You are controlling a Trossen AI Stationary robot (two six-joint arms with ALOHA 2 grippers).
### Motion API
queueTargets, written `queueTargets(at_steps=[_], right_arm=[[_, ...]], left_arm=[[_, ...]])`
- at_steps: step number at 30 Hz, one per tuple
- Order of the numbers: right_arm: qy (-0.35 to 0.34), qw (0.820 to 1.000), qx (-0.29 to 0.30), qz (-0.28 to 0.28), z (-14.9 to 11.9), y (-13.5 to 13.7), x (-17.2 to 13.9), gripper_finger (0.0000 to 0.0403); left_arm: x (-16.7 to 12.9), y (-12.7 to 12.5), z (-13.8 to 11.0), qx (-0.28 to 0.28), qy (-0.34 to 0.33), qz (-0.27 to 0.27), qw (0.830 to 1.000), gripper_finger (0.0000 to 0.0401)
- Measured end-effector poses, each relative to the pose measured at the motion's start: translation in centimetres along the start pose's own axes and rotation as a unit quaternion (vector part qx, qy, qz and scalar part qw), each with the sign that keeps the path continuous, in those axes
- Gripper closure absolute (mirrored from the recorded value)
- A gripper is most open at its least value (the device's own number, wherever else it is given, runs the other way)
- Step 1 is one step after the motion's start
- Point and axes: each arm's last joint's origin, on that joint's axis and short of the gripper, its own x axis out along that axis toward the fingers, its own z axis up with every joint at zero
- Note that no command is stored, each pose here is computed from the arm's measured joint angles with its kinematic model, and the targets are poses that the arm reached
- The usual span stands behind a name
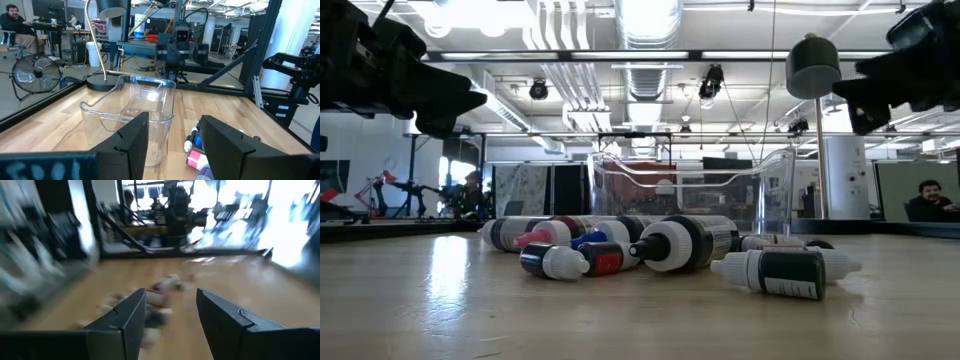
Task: Pick & Place food coloring
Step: Put the small black food coloring bottle into the transparent bin
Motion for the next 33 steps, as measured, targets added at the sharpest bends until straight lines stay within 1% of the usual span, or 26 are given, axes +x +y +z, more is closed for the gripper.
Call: queueTargets(at_steps=[1,3,4,6,8,11,16,18,19,21,22,25,29,31,33], right_arm=[[-0.001,0.998,0.056,0.005,0.0,0.0,0.0,0.0234],[-0.005,0.989,0.150,0.002,0.1,0.0,0.0,0.0234],[-0.006,0.981,0.196,-0.001,0.1,0.0,0.0,0.0234],[-0.007,0.957,0.289,-0.003,0.1,0.0,0.0,0.0234],[-0.007,0.941,0.339,-0.003,0.1,0.0,0.0,0.0234],[-0.017,0.923,0.383,-0.009,0.2,-0.1,0.0,0.0234],[-0.090,0.889,0.442,-0.079,0.5,-0.6,-0.1,0.0234],[-0.119,0.870,0.466,-0.104,0.5,-0.8,0.0,0.0234],[-0.122,0.862,0.480,-0.107,0.5,-0.8,0.0,0.0234],[-0.112,0.850,0.504,-0.100,0.4,-0.8,0.1,0.0234],[-0.105,0.841,0.522,-0.094,0.3,-0.8,0.1,0.0234],[-0.070,0.811,0.576,-0.073,0.0,-0.6,0.4,0.0234],[-0.010,0.771,0.634,-0.064,-0.7,-0.2,0.8,0.0234],[0.022,0.759,0.647,-0.072,-1.0,0.0,1.1,0.0234],[0.044,0.754,0.650,-0.079,-0.8,0.4,1.5,0.0234]], left_arm=[[0.0,0.0,0.0,0.000,0.000,0.000,1.000,0.0250],[0.0,0.0,0.0,0.000,0.000,0.000,1.000,0.0250],[0.0,0.0,0.0,0.000,0.000,0.000,1.000,0.0250],[0.0,0.0,0.0,0.000,0.000,0.000,1.000,0.0250],[0.0,0.0,0.0,0.000,0.000,0.000,1.000,0.0250],[0.0,0.0,0.0,0.000,0.000,0.000,1.000,0.0250],[0.0,0.0,0.0,0.000,0.000,0.000,1.000,0.0250],[0.0,0.0,0.0,0.000,0.000,0.000,1.000,0.0250],[0.0,0.0,0.0,0.000,0.000,0.000,1.000,0.0250],[0.0,0.0,0.0,0.000,0.000,0.000,1.000,0.0250],[0.0,0.0,0.0,0.000,0.000,0.000,1.000,0.0250],[0.0,0.0,0.0,0.000,0.000,0.000,1.000,0.0250],[0.0,0.0,0.0,0.000,0.000,0.000,1.000,0.0250],[0.0,0.0,0.0,0.000,0.000,0.000,1.000,0.0250],[0.0,0.0,0.0,0.000,0.000,0.000,1.000,0.0250]])
